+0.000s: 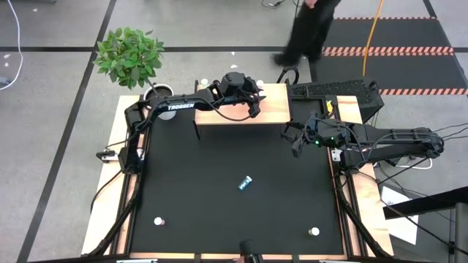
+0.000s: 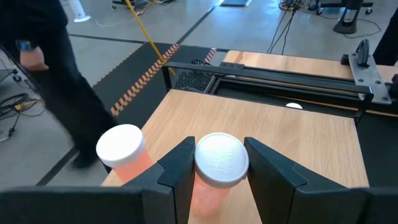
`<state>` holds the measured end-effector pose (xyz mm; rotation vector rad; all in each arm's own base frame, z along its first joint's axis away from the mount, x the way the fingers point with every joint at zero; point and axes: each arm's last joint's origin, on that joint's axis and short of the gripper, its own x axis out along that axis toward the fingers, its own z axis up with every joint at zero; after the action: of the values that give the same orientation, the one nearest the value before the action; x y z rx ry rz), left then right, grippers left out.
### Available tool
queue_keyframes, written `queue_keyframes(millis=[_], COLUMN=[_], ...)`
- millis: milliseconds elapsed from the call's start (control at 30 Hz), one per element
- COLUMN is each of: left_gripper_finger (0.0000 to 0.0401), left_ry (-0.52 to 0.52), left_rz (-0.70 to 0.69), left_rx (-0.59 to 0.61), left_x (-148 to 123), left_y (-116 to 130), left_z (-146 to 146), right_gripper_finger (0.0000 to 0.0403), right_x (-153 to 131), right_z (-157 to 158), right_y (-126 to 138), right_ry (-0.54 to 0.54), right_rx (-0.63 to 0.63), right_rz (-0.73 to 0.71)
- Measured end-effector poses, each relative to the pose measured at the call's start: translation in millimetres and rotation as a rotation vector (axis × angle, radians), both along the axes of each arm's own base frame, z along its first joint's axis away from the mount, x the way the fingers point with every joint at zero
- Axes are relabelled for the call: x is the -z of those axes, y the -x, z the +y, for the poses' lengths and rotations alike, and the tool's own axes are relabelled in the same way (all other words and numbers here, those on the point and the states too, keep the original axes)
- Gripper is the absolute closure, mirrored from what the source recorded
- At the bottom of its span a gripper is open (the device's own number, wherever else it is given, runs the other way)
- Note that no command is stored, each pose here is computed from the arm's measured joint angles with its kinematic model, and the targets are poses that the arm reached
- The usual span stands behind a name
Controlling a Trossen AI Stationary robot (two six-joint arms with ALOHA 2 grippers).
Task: Pick and place medicine bottles onto shelf by color
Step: Put the bottom orange pill bottle on the shelf aligned with the other orange pill bottle
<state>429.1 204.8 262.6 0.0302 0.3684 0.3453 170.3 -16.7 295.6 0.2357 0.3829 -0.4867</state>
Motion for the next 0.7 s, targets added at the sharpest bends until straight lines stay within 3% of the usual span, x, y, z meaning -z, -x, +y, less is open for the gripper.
queue_keyframes(millis=[367, 700], left_gripper_finger=[0.0263, 0.0202], left_ry=[-0.002, -0.002], left_rz=[-0.005, -0.015], left_rx=[-0.001, -0.004], left_x=[-0.5, -1.2], left_y=[-0.1, 0.1], left_z=[0.2, 1.2], right_gripper_finger=[0.0163, 0.0163], right_x=[0.0, -0.1], right_z=[0.1, 0.1], right_y=[0.0, 0.0], right_ry=[-0.006, -0.008], right_rx=[0.002, 0.000], right_rz=[-0.003, -0.004])
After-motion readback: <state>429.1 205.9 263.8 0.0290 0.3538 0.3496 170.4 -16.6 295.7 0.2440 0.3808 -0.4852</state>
